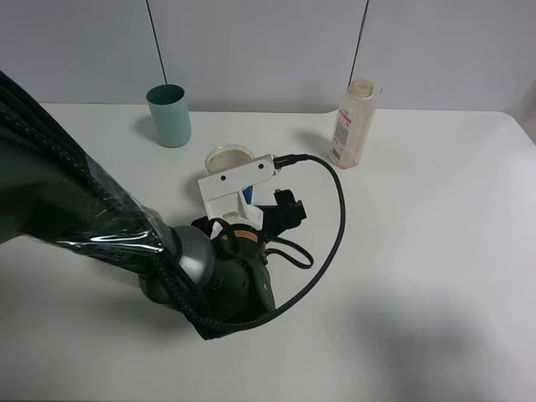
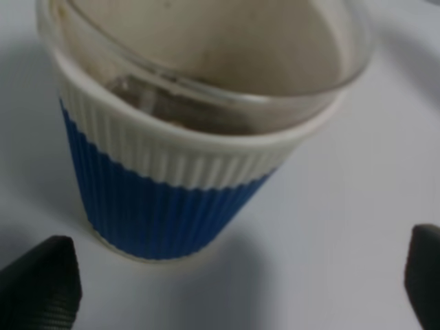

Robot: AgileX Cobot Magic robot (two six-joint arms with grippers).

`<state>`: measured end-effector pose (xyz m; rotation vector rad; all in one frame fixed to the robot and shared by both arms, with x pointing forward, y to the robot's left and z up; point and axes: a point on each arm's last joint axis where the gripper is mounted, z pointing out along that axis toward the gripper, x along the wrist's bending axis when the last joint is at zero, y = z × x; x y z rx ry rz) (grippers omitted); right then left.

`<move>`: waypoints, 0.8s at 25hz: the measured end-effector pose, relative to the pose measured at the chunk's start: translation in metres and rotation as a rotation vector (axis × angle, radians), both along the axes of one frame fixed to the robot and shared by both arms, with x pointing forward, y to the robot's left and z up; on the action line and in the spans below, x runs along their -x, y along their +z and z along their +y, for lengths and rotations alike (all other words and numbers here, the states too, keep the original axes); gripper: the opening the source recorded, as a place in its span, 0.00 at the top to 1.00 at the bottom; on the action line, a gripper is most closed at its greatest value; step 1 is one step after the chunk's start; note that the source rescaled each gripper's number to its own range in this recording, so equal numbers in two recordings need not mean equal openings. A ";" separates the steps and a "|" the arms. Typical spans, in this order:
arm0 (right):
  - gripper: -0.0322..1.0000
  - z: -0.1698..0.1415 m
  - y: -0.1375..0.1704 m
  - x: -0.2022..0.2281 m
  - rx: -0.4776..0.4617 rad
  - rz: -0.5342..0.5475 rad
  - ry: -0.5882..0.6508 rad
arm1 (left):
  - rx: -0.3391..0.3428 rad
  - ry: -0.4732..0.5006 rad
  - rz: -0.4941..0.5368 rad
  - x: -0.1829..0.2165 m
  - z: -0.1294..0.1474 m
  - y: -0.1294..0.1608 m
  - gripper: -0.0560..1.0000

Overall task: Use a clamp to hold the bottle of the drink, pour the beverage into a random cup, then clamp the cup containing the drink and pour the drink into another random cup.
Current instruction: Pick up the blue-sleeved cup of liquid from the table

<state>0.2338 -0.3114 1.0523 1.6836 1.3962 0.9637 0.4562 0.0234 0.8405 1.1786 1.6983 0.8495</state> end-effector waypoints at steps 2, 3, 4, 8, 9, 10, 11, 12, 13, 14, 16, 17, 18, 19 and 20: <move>0.00 0.000 0.000 0.000 0.000 0.000 0.000 | -0.014 -0.008 0.000 -0.002 0.001 -0.004 0.15; 0.00 0.000 0.000 0.000 0.000 0.000 0.000 | -0.021 -0.013 -0.001 -0.003 0.002 -0.006 0.13; 0.00 0.000 0.000 0.000 0.000 0.000 0.000 | -0.027 -0.013 -0.001 -0.005 0.003 -0.007 0.11; 0.00 0.000 0.000 0.000 0.000 0.000 0.000 | -0.046 -0.003 0.000 -0.009 0.007 -0.013 0.10; 0.00 0.000 0.000 0.000 0.000 0.000 0.000 | -0.048 -0.002 0.001 -0.009 0.008 -0.014 0.09; 0.00 0.000 0.000 0.000 0.000 0.000 0.000 | -0.048 0.001 0.001 -0.010 0.008 -0.014 0.09; 0.00 0.000 0.000 0.000 0.000 0.000 0.000 | -0.048 0.004 0.000 -0.011 0.009 -0.014 0.09; 0.00 0.000 0.000 0.000 0.000 0.000 0.000 | -0.050 0.008 -0.005 -0.012 0.010 -0.013 0.09; 0.00 0.000 0.000 0.000 0.000 0.000 0.000 | -0.057 0.013 -0.013 -0.012 0.011 -0.014 0.09; 0.00 0.000 0.000 0.000 0.000 0.000 0.000 | -0.065 0.020 -0.019 -0.013 0.013 -0.016 0.09; 0.00 0.000 0.000 0.000 0.000 0.000 0.000 | -0.080 0.033 -0.024 -0.015 0.016 -0.020 0.09; 0.00 0.000 0.000 0.000 0.000 0.000 0.000 | -0.086 0.036 -0.031 -0.016 0.017 -0.020 0.09; 0.00 0.000 0.000 0.000 0.000 0.000 0.000 | -0.090 0.037 -0.032 -0.016 0.017 -0.021 0.09; 0.00 0.000 0.000 0.000 0.000 0.000 0.000 | -0.091 0.040 -0.034 -0.016 0.017 -0.021 0.09; 0.00 0.000 0.000 0.000 0.000 0.000 0.000 | -0.091 0.043 -0.035 -0.017 0.018 -0.021 0.09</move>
